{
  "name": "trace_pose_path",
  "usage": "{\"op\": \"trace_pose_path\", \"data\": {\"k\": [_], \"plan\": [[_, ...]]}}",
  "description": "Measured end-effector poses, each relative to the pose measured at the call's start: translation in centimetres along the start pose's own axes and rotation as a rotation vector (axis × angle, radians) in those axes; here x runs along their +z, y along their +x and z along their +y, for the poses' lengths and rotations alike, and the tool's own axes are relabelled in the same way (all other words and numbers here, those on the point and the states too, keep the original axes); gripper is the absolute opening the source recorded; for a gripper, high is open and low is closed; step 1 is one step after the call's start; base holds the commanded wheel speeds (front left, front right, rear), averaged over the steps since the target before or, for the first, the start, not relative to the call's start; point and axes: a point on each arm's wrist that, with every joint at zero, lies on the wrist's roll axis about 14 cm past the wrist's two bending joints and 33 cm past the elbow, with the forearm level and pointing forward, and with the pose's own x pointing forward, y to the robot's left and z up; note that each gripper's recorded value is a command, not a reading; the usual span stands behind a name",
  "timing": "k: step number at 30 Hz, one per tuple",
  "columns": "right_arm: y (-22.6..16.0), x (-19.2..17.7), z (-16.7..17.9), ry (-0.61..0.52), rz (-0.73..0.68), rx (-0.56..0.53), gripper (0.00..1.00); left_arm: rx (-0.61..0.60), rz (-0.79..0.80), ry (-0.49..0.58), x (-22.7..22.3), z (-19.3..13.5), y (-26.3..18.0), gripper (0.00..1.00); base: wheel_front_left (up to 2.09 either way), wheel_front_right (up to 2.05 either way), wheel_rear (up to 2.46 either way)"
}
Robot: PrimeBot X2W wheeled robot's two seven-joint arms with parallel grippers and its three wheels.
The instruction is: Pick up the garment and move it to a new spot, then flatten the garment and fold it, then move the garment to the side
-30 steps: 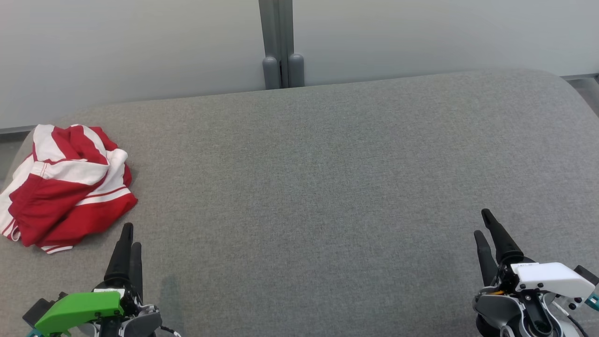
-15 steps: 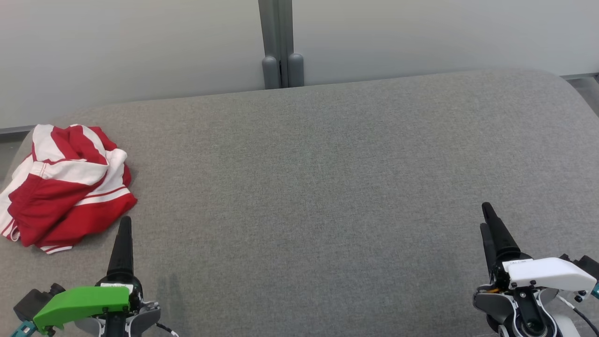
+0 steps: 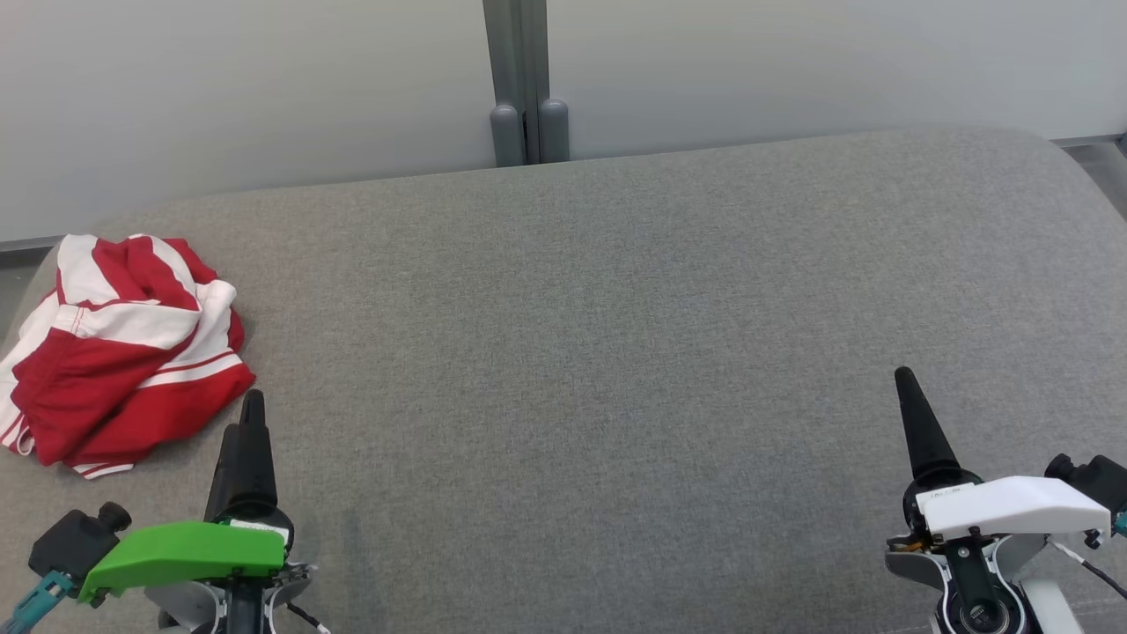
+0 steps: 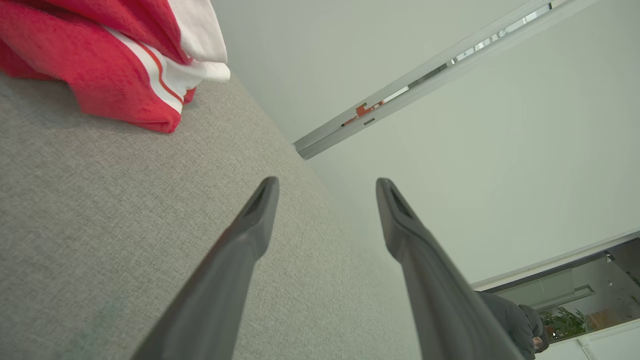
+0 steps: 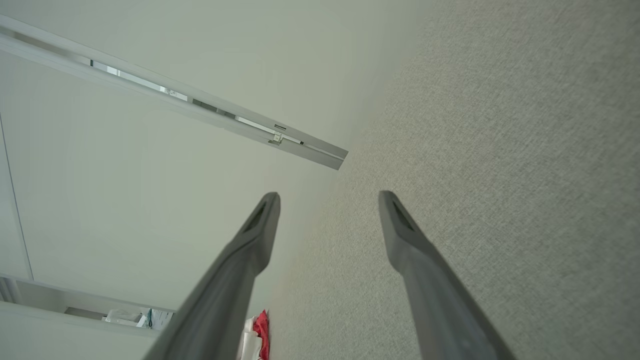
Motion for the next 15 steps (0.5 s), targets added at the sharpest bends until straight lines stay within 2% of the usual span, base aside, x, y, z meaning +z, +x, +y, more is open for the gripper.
{"op": "trace_pose_path", "data": {"k": [15], "plan": [[0.0,-0.7,1.3,-0.237,0.005,0.052,1.0,-0.034,0.009,0.314,-0.9,-1.1,0.0,1.0,0.0,0.0,0.0]]}}
